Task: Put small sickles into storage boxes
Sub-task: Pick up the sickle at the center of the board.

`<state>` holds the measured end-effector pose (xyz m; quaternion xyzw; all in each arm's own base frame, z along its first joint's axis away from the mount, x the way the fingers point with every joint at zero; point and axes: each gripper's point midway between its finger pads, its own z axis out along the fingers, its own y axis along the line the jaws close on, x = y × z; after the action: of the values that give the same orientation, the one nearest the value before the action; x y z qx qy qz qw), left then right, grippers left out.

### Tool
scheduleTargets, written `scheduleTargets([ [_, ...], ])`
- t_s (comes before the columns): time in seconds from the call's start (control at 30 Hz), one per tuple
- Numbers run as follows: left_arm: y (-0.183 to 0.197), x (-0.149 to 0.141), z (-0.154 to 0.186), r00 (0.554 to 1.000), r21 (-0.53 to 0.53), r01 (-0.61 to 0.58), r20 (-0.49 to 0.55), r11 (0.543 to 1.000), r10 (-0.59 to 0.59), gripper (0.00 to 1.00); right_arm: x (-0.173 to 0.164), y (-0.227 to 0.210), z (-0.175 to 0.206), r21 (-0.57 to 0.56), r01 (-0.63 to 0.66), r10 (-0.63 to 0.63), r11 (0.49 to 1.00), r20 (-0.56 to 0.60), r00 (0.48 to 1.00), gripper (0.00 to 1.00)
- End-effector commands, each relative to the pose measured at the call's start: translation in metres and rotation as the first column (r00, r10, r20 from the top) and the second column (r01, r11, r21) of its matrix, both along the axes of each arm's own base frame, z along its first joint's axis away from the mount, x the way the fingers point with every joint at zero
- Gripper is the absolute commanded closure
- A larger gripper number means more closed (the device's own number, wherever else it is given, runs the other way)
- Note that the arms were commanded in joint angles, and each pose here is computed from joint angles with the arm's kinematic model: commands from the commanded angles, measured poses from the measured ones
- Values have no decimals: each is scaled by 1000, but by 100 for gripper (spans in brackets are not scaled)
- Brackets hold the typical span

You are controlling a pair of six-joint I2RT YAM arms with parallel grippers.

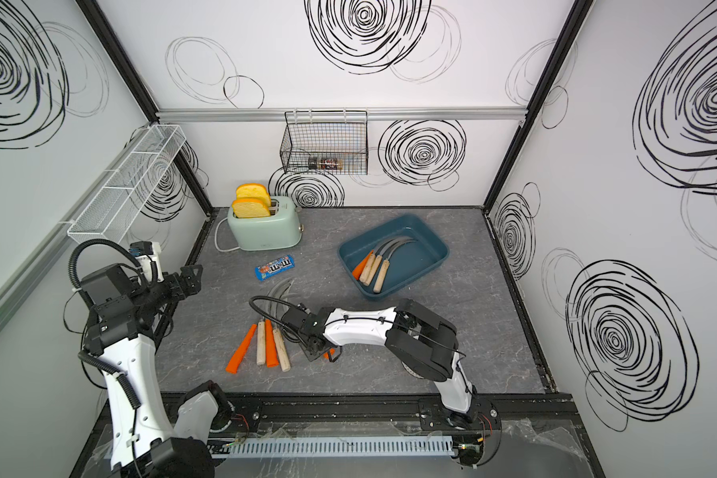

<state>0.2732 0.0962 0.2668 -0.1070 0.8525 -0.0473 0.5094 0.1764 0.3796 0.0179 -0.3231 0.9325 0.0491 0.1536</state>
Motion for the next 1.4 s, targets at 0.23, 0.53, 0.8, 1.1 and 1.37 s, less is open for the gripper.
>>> scheduleTargets([
  [0.23,-5,5,12,999,13,30,46,999,-30,4,-1,-54,-8,-124,16,-20,992,-28,999,65],
  [0.53,-9,6,14,998,17,38,47,999,-39,4,-1,-67,-10,-158,6,-10,987,-30,999,63],
  [0.8,-14,7,15,997,16,55,46,998,-55,4,-3,-75,-11,-176,-10,2,984,-46,999,62],
  [1.1,-18,7,18,996,26,65,52,998,-67,4,-5,-79,-16,-194,-32,19,981,-65,998,65],
  [1.37,-21,5,21,996,27,67,59,997,-68,4,-3,-79,-17,-180,-38,27,983,-63,998,71],
])
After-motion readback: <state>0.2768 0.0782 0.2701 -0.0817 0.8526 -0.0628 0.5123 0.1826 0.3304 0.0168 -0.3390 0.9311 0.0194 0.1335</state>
